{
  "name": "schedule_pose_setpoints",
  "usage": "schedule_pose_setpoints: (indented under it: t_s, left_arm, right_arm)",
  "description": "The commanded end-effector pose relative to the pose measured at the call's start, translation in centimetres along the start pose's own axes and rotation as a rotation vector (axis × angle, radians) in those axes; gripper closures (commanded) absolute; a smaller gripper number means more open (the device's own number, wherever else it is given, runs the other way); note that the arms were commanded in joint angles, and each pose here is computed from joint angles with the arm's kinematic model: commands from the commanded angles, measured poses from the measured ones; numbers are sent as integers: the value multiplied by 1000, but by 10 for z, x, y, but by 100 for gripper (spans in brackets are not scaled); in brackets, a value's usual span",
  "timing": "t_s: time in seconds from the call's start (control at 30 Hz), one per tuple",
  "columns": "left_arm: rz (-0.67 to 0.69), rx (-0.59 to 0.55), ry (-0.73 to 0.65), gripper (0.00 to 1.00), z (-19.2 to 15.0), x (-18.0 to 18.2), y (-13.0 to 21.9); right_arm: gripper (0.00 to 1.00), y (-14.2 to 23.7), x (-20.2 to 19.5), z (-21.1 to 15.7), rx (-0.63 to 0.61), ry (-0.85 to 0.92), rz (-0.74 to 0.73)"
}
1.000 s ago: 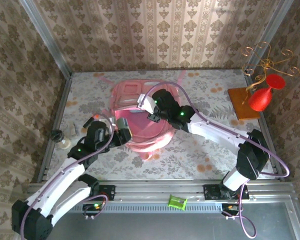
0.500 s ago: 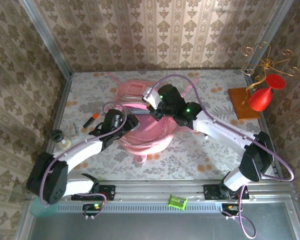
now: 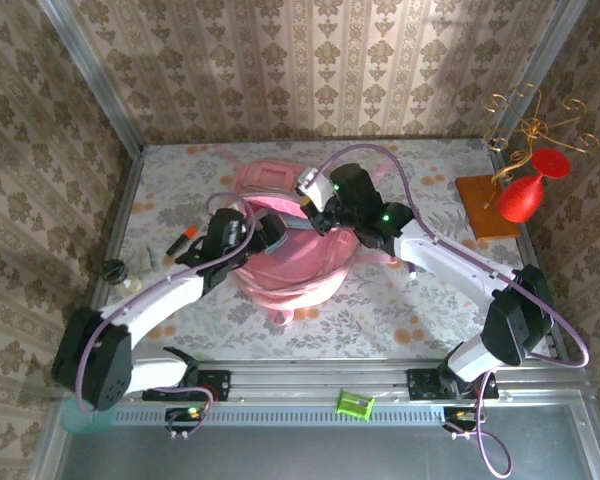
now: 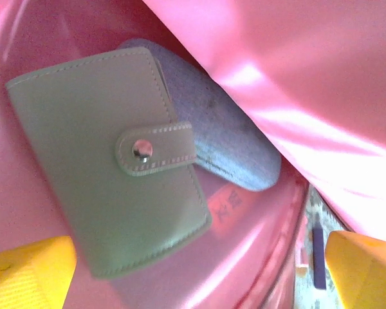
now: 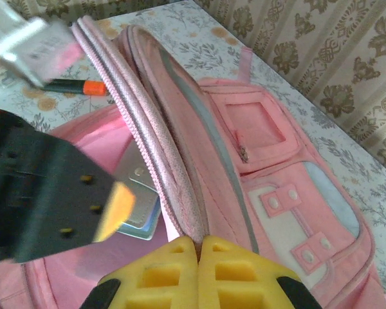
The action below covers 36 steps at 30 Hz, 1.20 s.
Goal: Pack the student bag
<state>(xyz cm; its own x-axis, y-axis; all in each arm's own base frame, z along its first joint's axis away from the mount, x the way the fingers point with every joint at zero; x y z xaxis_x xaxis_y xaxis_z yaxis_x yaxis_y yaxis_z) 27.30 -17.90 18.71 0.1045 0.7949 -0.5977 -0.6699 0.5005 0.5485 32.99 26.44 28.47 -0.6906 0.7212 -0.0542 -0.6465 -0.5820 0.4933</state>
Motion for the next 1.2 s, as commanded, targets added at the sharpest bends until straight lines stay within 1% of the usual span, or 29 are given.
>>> schedule_pose_setpoints:
  t_s: [0.0,0.1,0.13,0.2,0.27,0.37,0.4,0.47,0.5,0.57,0.6,0.67,0.73,0.77,0.83,0.9,0.97,1.03,1.07,1.1,1.17]
  left_arm:
    - [-25,77,-93,2,-18,4,26]
    - [20,96,-162,8,-27,17,56]
    - [69,93,-166,11,-28,27,65]
    - [133,96,-152,19,-32,45,77]
    - [174,75,-104,22,-30,63,86]
    - [156,10,-45,22,-17,72,95]
    - [156,-17,-37,22,-9,73,97]
    - [162,-56,-38,20,7,72,97]
    - [157,-71,-49,19,17,69,95]
    - [146,-92,-85,17,35,62,88]
    - [142,-98,-95,16,44,58,83]
    - [133,-117,-116,15,62,52,71]
    - [115,-134,-139,16,79,44,57]
    - [109,-133,-160,16,85,40,49]
    - [89,-98,-231,17,93,27,26]
    - [71,-42,-305,20,95,10,2]
    - [36,21,-381,23,91,-7,-26]
    - [5,79,-418,30,88,-16,-50]
    - [3,115,-426,32,84,-16,-61]
    - [-3,136,-438,35,83,-16,-69]
    - [-11,191,-461,39,75,-13,-85]
  right_arm:
    - [100,18,-17,11,-68,6,-48]
    - [100,21,-13,-5,-37,118,-7]
    - [100,23,-11,-11,-27,150,8]
    - [100,25,-9,-22,0,185,10]
    - [100,27,-10,-35,57,201,2]
    - [100,26,-12,-59,158,161,-43]
    - [98,26,-14,-69,201,118,-67]
    - [83,27,-20,-89,280,32,-135]
    - [79,27,-22,-99,311,-14,-167]
    - [70,27,-16,-118,363,-114,-155]
    - [66,35,-10,-118,344,-170,-136]
    - [62,40,6,-126,324,-250,-55]
    - [47,47,19,-129,273,-353,29]
    - [43,51,21,-129,250,-391,46]
    - [40,58,17,-127,201,-479,67]
    - [39,58,3,-129,155,-590,57]
    - [37,51,-21,-134,138,-743,10]
    - [32,36,-31,-139,167,-801,-11]
    - [31,28,-37,-141,188,-816,-47]
    - [31,22,-43,-143,203,-839,-74]
    - [33,5,-52,-150,228,-900,-74]
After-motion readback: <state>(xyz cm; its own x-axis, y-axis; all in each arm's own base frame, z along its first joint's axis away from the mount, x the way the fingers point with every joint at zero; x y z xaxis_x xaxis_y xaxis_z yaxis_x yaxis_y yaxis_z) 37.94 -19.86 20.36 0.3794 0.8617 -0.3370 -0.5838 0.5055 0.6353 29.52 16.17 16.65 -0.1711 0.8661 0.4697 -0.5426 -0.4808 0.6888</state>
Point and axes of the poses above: each hand's point on the last joint's axis, 136 mm out from that joint toward the fingers, its own y axis back along the fingers, its own x axis along the line the jaws close on, z = x × y, the point moved 6 cm from there along y, back along the fingers, and after that the axes turned 9 degrees about -y, right-handed, at the moved point
